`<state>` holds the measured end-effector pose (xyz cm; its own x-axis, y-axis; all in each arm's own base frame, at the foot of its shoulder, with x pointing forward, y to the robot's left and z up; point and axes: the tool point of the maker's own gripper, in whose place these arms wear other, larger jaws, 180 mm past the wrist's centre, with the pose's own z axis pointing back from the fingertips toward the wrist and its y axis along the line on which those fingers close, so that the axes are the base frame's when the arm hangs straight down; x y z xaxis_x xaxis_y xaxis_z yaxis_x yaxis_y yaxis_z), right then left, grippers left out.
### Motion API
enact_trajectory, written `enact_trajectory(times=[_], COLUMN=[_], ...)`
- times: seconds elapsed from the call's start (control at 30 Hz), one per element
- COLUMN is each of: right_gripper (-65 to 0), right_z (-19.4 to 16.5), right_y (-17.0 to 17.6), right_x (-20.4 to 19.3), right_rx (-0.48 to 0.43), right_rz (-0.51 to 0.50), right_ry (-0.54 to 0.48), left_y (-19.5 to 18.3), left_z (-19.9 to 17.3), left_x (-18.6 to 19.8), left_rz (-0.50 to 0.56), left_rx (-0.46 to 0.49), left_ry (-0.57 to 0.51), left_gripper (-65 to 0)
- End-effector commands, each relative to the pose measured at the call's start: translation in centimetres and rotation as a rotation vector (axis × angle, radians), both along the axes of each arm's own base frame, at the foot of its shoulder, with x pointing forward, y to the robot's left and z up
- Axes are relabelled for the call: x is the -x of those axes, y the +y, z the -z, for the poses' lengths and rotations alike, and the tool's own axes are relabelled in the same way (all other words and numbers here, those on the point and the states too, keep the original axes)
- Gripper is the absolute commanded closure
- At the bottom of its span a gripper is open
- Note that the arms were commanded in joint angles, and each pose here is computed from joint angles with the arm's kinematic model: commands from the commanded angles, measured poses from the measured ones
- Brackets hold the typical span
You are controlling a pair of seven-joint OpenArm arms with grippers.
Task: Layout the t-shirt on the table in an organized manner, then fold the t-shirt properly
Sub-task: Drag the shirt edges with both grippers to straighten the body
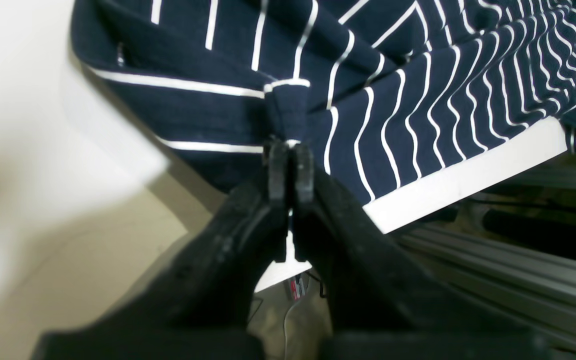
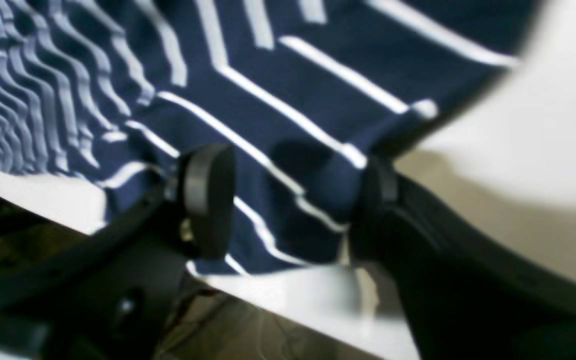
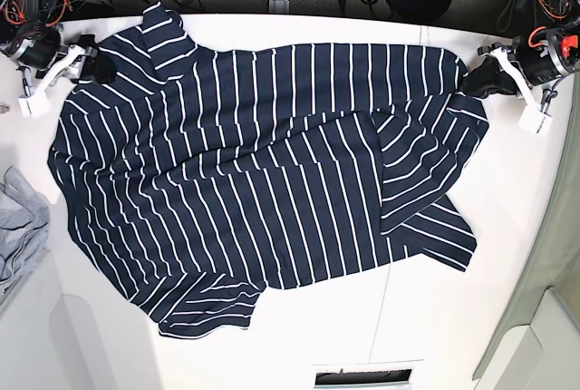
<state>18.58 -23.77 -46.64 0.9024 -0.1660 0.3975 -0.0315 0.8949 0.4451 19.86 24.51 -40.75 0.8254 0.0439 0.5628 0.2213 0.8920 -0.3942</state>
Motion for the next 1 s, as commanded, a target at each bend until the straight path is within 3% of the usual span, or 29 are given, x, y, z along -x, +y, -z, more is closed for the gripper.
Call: enact_trajectory(times=[0.0,0.1,0.13,0.4,0.57,0.77,0.97], right_gripper=[-28.9,-2.5,0.0,0.0,0.0,0.0,0.0], right_z=[0.4,0.3,0.3,-1.7,-4.6,-6.7,-7.7], right_y=[-0.3,0.4,0.4,-0.5,-1.7,-1.3,-0.5], right_x=[0.7,0.6,0.6,1.7,3.5,6.0,7.8], right_rx=[0.022,-0.006,-0.008,-0.028,0.017,0.079,0.104], right_rz=[-0.016,-0.005,-0.004,0.000,0.006,-0.057,-0.105], right_ry=[0.038,0.030,0.029,0.031,-0.023,-0.030,-0.019], left_y=[0.2,0.2,0.2,0.4,1.4,1.5,2.7], left_z=[-1.1,-1.1,-1.1,-3.5,-6.1,-8.0,-8.8], left_x=[-0.7,-0.7,-0.7,-0.5,1.1,3.8,5.8], left_rz=[0.011,0.011,0.010,-0.033,-0.044,-0.037,-0.136], left_rx=[0.000,0.000,0.002,0.103,0.072,0.049,0.092], left_ry=[-0.039,-0.040,-0.041,-0.064,-0.110,-0.112,-0.107], left_gripper=[0.0,0.0,0.0,0.0,0.0,0.0,0.0])
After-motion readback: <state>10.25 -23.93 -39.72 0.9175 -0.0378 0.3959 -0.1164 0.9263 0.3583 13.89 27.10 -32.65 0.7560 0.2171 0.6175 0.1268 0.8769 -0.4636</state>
